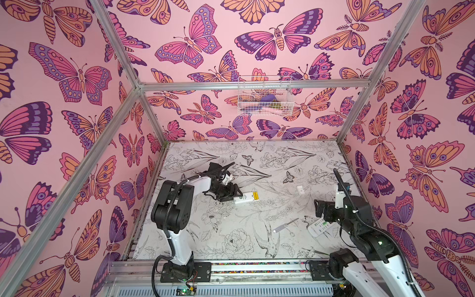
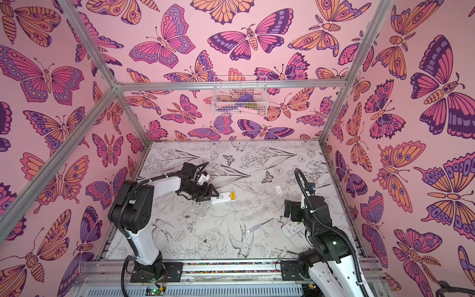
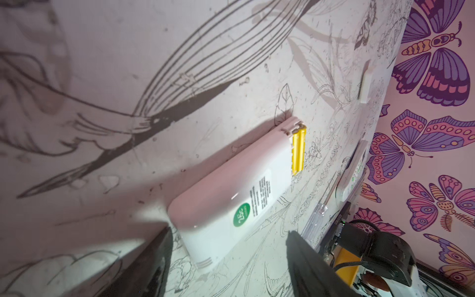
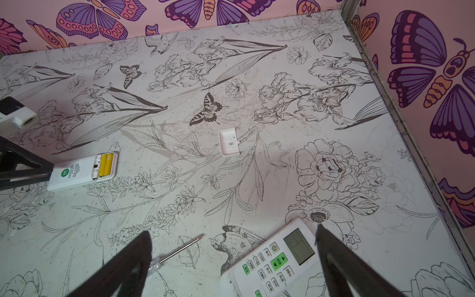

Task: Unload the batteries from the remote control
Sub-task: 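Lower the opened remote with the left gripper and set it on the table, then grasp the clear-handled screwdriver with the right gripper while the left gripper lifts away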

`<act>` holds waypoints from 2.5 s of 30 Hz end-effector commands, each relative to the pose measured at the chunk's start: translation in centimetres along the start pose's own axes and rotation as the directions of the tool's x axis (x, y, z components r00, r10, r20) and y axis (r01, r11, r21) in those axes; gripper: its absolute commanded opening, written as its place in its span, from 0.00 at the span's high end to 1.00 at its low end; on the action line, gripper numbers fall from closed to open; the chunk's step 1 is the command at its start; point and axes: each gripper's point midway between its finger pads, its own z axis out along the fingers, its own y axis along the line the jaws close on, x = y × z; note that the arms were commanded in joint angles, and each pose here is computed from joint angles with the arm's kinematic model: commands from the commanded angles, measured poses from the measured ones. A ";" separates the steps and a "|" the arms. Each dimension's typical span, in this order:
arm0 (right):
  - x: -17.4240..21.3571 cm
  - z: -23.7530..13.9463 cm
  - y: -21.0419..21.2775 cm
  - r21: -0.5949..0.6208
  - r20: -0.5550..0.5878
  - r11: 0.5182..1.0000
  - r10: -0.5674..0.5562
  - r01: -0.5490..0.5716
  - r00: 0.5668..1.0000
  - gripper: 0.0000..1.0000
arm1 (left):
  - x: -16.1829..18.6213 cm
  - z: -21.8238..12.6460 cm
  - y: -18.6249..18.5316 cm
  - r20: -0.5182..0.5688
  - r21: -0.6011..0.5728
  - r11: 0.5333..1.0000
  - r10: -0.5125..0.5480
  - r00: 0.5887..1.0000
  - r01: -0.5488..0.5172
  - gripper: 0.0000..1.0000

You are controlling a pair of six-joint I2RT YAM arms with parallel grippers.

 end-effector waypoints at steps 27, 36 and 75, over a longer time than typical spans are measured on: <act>-0.3 -0.2 0.0 0.004 0.008 1.000 -0.008 0.008 1.000 0.01 | 2.9 0.7 3.5 -0.140 -0.533 0.748 0.383 0.913 -0.396 0.00; -0.2 -0.1 0.0 0.006 0.003 1.000 -0.009 0.009 1.000 0.01 | 1.9 0.1 3.7 -0.153 -0.588 0.696 0.404 0.902 -0.412 0.00; 0.2 1.1 2.1 -0.041 -0.139 0.998 0.040 -0.046 0.989 0.13 | 2.1 -5.3 -2.4 0.072 -0.434 0.790 0.509 0.858 -0.432 0.04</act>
